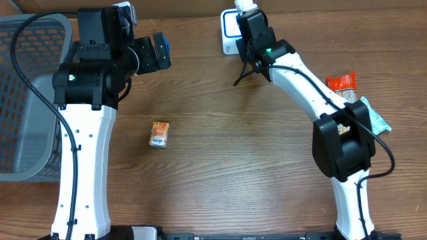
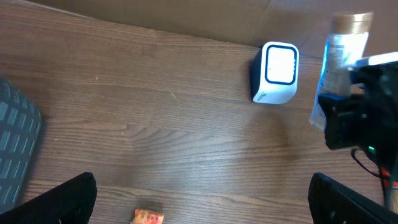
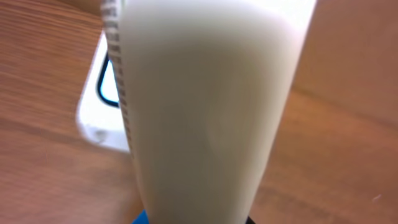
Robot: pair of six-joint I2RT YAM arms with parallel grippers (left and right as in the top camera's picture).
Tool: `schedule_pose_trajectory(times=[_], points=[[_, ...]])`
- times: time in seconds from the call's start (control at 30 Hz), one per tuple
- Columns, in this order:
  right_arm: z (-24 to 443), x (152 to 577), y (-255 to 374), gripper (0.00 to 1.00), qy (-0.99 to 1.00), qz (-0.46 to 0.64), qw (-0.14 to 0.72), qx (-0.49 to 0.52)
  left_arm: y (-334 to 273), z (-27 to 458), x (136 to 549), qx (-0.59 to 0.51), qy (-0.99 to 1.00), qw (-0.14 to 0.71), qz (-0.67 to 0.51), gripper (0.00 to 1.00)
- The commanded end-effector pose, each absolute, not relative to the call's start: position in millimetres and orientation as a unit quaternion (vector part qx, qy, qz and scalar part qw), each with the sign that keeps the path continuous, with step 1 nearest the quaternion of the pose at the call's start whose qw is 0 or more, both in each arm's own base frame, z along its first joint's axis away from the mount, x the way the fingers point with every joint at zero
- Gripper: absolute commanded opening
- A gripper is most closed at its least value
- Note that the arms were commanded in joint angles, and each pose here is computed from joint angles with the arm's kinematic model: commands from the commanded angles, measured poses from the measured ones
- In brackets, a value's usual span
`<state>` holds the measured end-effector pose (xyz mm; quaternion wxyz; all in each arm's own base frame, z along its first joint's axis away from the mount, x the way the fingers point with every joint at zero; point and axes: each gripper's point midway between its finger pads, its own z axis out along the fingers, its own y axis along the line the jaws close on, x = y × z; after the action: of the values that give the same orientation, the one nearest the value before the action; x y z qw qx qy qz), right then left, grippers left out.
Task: Scan the item barcode
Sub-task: 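Lift the white tube and hold it in front of the white scanner, then carry the white tube right and place it with the other items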
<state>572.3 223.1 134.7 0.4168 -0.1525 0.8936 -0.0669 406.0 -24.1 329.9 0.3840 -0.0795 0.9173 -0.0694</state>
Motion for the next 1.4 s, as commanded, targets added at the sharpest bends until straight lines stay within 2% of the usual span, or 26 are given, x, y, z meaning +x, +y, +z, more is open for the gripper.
schedule_pose_trajectory(times=[0.0,0.37,0.93,1.07,1.17,1.37], points=[[154,590,212,0.04,0.858,-0.157,0.450,-0.191,-23,331,407,-0.073,0.917,0.385,-0.069,1.00],[118,614,211,0.04,0.821,-0.238,0.450,-0.261,-23,331,407,-0.073,0.917,0.385,-0.069,1.00],[122,602,194,0.04,0.811,-0.326,0.416,-0.250,-23,331,407,-0.073,0.917,0.385,-0.069,1.00],[144,584,203,0.03,0.814,-0.324,0.409,-0.256,-23,331,407,-0.073,0.917,0.385,-0.069,1.00],[172,560,205,0.04,0.834,-0.294,0.412,-0.218,-23,331,407,-0.073,0.917,0.385,-0.069,1.00],[217,485,203,0.04,0.903,-0.161,0.369,-0.151,-23,331,407,-0.073,0.917,0.385,-0.069,1.00]])
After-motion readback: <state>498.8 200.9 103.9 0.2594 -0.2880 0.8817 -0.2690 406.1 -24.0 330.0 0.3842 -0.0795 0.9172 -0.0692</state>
